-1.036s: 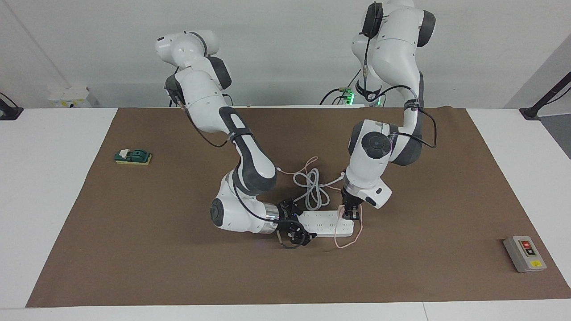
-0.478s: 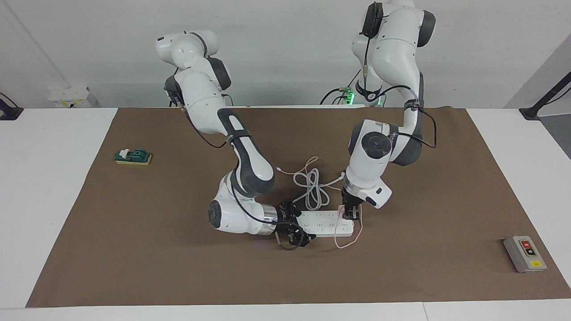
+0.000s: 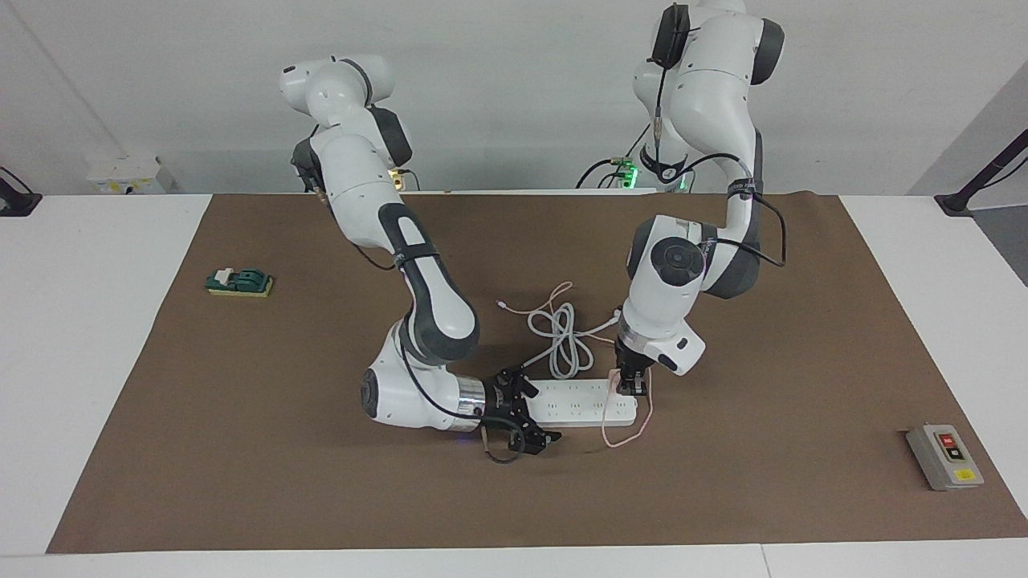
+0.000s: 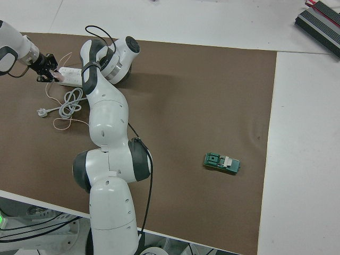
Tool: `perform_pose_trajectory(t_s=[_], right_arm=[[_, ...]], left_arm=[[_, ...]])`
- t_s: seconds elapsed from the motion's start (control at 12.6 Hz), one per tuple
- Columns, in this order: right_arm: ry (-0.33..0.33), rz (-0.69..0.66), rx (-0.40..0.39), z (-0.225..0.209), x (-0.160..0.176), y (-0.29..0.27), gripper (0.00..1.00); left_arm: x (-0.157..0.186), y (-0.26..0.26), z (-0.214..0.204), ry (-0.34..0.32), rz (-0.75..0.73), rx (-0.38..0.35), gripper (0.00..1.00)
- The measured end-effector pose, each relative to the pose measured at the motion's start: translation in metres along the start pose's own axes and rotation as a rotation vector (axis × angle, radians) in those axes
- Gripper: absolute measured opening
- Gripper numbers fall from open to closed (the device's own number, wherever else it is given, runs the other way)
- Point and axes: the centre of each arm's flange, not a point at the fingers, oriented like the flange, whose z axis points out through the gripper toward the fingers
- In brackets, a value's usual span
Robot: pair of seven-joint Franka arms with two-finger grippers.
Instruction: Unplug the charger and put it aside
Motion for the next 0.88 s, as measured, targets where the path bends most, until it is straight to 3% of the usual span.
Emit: perform_pose_trajectory(t_s=[0.64, 0.88], right_arm=[[0.024, 0.027, 0.04, -0.016, -0.005, 0.005, 1.0], [0.0, 0.024, 0.005, -0.033, -0.025, 0.004, 1.0]], left_arm=[[0.0, 0.0, 0.0, 0.0, 0.0, 0.0, 0.29], [0.0, 0.0, 0.0, 0.0, 0.0, 0.0, 0.29]])
